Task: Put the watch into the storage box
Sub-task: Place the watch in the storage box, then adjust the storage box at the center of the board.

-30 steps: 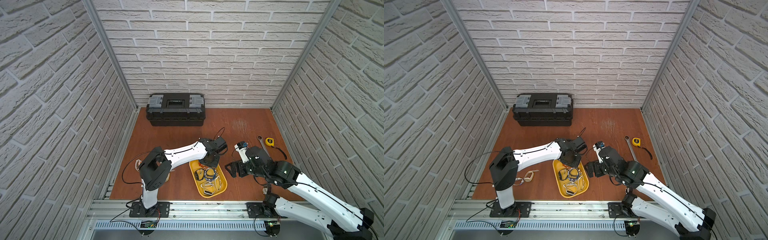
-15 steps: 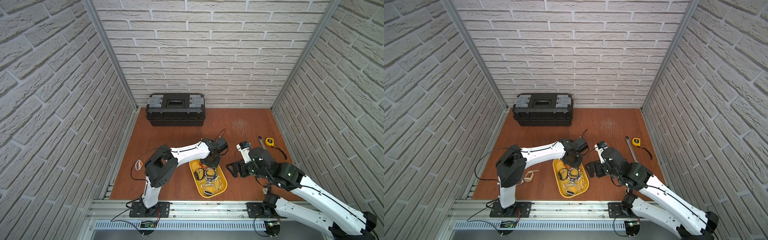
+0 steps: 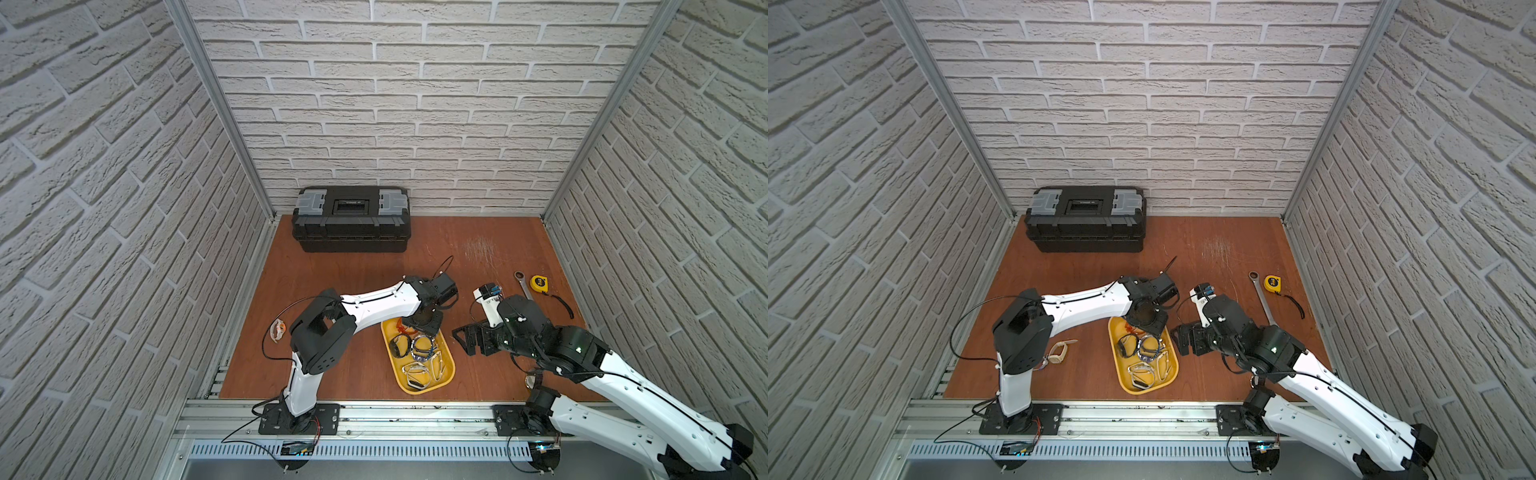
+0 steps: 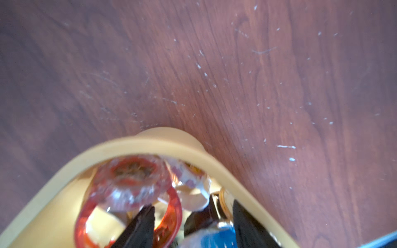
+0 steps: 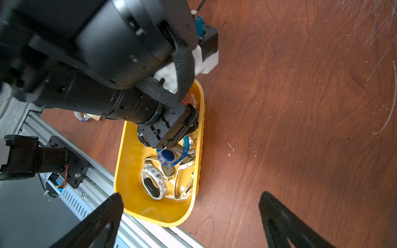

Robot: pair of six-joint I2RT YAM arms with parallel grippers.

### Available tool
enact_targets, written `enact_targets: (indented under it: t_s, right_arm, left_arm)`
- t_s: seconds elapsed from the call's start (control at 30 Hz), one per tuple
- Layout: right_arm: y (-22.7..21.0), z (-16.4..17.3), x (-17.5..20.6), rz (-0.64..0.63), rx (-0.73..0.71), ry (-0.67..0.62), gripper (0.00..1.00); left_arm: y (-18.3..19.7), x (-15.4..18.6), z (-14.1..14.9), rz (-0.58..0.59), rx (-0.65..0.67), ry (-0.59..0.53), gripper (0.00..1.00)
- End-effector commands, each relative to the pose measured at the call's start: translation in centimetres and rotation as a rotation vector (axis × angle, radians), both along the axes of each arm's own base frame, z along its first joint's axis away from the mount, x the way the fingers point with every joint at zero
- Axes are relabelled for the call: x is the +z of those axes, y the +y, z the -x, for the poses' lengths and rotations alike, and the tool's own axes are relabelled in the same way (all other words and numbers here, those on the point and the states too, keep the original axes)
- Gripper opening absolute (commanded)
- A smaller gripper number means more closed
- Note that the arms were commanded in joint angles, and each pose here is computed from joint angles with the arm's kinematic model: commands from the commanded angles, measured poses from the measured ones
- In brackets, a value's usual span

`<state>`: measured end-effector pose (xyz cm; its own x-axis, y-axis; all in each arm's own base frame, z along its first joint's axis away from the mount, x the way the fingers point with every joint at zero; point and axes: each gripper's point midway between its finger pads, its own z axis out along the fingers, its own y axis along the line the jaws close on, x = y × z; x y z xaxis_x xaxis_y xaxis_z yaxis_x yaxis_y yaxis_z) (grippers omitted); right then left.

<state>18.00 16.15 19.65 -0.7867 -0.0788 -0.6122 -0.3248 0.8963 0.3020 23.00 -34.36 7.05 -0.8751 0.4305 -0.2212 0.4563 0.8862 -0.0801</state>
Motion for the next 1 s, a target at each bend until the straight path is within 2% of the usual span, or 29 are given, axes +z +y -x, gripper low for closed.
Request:
enact_targets:
  t_s: [0.0, 0.17, 0.23, 0.33, 0.4, 0.5, 0.6, 0.7, 0.83, 0.97]
  right_arm:
    - [0.6, -0.5, 0.2, -0.029, -0.003, -0.017, 1.0]
    - [1.0, -0.8, 0.2, -0.032, 0.001, -0.015, 1.0]
    - [1.1, -1.0, 0.3, -0.039, -0.001, -0.02, 1.0]
    - [1.1, -1.5, 0.2, -0.032, -0.02, -0.027, 1.0]
    - [1.1, -1.9, -0.4, -0.013, -0.035, -0.019, 1.0]
    - [1.0, -2.8, -1.5, 0.025, -0.075, 0.008, 1.0]
    - [0.7, -4.0, -2.6, 0.058, -0.122, 0.043, 1.0]
    - [0.3, -4.9, -3.5, 0.064, -0.159, 0.084, 1.0]
    - [-0.1, -5.3, -4.6, 0.073, -0.183, 0.124, 1.0]
    - [-0.4, -5.2, -4.9, 0.072, -0.187, 0.133, 1.0]
  left_arm:
    - [0.4, 4.6, -0.4, 0.068, 0.021, -0.078, 0.67]
    - [1.5, 7.9, -0.3, 0.114, 0.05, -0.117, 0.74]
    - [3.3, 8.7, -0.4, 0.108, 0.099, -0.146, 0.74]
    - [7.8, 8.2, -0.3, 0.129, 0.243, -0.153, 0.72]
    - [11.3, 6.9, 0.1, 0.146, 0.359, -0.137, 0.65]
    - [15.0, 5.3, 0.6, 0.126, 0.466, -0.135, 0.52]
    - [16.2, 3.5, 0.6, 0.103, 0.51, -0.106, 0.39]
    - [15.6, 1.7, 0.2, 0.082, 0.499, -0.07, 0.28]
    - [13.6, -0.6, -0.8, 0.082, 0.468, -0.022, 0.17]
    - [11.9, -1.6, -2.1, 0.079, 0.439, -0.013, 0.16]
